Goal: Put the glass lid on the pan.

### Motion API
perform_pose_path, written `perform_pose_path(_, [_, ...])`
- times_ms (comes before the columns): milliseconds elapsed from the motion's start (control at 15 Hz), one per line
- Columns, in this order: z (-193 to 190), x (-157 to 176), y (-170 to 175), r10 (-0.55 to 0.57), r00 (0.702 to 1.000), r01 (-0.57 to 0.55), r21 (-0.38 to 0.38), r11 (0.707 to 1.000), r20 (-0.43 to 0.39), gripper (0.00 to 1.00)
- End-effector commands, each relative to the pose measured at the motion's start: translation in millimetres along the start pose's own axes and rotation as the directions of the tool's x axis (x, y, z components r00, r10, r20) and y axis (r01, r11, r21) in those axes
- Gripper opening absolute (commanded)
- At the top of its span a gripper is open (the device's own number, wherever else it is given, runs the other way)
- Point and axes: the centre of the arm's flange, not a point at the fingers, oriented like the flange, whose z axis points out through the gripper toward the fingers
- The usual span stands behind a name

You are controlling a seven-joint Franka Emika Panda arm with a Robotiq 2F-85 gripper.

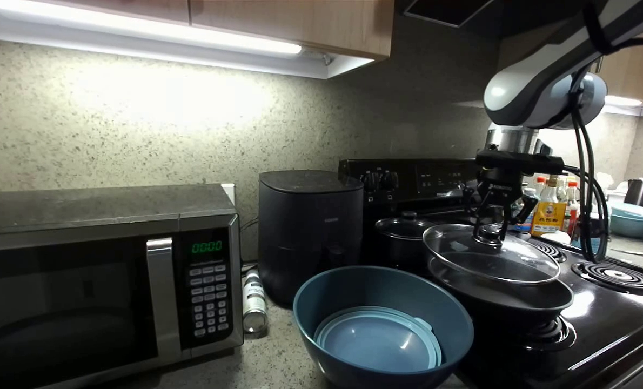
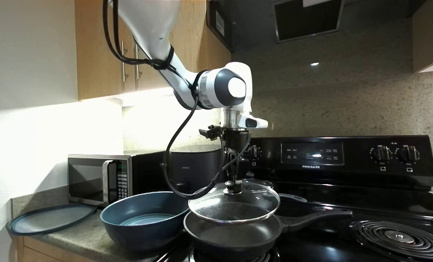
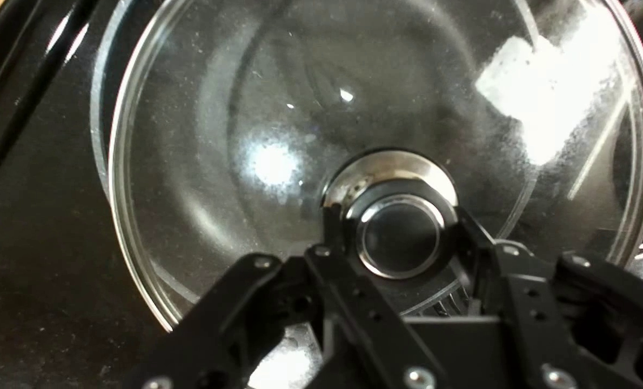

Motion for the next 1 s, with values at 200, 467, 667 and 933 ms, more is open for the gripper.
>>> perform_pose_path(200, [20.9,18.1,-13.0,0.005,1.0,-0.004,-0.015,1.0,0.009,0.25])
perform_pose_path(467, [41.0,18.0,-9.2,0.003,0.998,-0.001,-0.025,1.0,0.065,0.25])
perform_pose_path(667, [42.2,14.4,-8.9,0.008,0.995,-0.007,-0.013,1.0,0.098,0.25])
perform_pose_path(933, [42.1,2.8,-3.5,0.034,0.988,-0.033,-0.012,0.999,0.153,0.25])
